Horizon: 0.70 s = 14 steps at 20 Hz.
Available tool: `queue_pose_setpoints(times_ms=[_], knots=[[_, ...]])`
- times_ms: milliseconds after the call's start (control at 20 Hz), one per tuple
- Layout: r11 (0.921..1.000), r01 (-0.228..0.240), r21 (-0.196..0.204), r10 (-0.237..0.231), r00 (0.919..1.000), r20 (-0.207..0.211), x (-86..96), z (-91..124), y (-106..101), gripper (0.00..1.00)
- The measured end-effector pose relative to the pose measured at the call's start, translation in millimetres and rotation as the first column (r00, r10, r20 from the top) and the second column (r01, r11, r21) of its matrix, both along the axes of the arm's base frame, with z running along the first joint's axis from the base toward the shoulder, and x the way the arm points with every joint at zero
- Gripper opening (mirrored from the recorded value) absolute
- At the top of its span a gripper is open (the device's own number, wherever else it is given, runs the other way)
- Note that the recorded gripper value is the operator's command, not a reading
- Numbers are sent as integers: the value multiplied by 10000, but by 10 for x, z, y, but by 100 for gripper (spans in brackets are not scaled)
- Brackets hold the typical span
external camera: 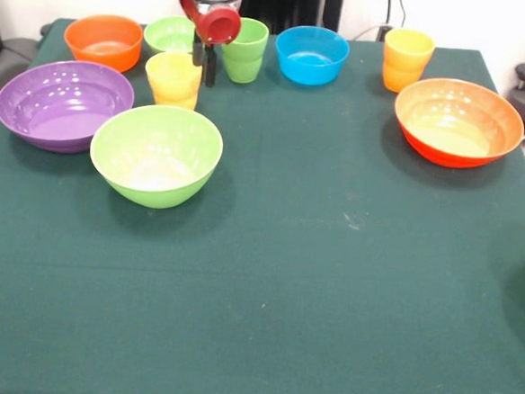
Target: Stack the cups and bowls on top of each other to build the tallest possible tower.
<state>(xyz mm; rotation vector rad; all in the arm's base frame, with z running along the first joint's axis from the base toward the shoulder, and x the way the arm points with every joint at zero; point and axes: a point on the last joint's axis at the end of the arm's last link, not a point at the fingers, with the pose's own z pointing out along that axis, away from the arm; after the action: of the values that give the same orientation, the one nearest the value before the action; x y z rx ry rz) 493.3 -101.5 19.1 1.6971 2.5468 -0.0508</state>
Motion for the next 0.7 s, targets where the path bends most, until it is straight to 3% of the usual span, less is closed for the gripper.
queue_pose_setpoints(times_ms=[700], knots=[[9988, -497, 43, 498, 9983, -289, -196, -293, -82, 100]])
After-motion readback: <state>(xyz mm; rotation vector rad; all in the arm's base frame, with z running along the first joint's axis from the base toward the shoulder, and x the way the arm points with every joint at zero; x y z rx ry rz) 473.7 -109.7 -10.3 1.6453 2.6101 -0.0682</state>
